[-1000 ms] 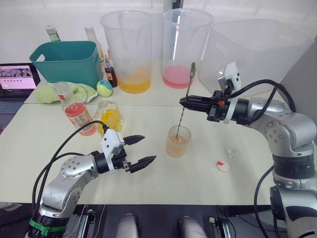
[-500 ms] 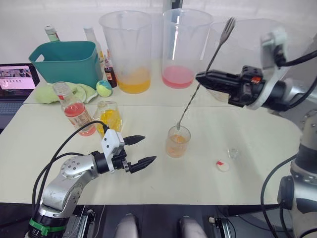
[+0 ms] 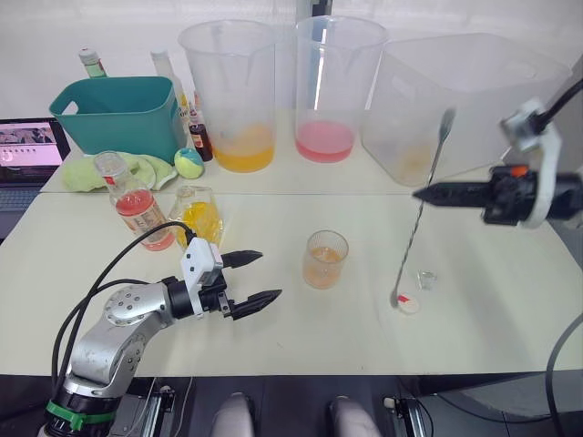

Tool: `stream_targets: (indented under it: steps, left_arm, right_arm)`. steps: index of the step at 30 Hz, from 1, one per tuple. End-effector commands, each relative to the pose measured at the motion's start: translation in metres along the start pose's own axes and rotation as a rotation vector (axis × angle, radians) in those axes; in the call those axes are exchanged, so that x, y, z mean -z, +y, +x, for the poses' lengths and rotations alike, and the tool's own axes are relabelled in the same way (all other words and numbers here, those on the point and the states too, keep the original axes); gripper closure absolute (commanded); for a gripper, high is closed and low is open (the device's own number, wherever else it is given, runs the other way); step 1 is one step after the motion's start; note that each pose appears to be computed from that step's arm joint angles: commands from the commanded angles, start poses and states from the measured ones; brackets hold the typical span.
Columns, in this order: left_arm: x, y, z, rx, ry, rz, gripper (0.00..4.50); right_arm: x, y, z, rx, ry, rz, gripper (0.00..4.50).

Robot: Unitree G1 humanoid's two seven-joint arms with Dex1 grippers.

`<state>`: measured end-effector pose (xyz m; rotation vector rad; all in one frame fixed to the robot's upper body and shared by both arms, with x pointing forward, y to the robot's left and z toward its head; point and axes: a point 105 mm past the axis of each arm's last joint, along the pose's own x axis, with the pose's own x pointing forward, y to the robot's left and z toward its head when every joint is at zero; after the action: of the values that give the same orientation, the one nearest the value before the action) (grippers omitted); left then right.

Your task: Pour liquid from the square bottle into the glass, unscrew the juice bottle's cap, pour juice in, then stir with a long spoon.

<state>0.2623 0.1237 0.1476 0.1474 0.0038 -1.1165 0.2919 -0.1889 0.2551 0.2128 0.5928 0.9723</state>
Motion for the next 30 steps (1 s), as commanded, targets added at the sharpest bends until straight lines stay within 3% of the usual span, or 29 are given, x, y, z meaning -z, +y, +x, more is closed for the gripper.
stream_targets:
  steps: [1, 11, 20, 27, 30]
  left_arm:
    - [-0.012, -0.001, -0.006, 0.011, -0.025, 0.05, 0.04]
    - [-0.012, -0.004, -0.016, 0.009, 0.0, 0.063, 0.04]
    - [-0.013, -0.008, -0.017, -0.005, -0.005, 0.06, 0.04]
    - [-0.009, -0.003, -0.031, -0.026, 0.025, 0.038, 0.04]
    - [-0.007, 0.0, -0.041, -0.041, 0.037, 0.029, 0.0]
  right_arm:
    - [0.007, -0.014, 0.013, 0.03, 0.034, 0.059, 4.5]
    - [0.038, -0.065, 0.071, 0.194, 0.111, 0.23, 4.5]
    - [0.065, -0.102, 0.081, 0.305, 0.163, 0.312, 4.5]
    - [0.064, -0.11, 0.072, 0.317, 0.108, 0.335, 4.5]
    - [0.062, -0.111, 0.06, 0.337, 0.079, 0.327, 3.52]
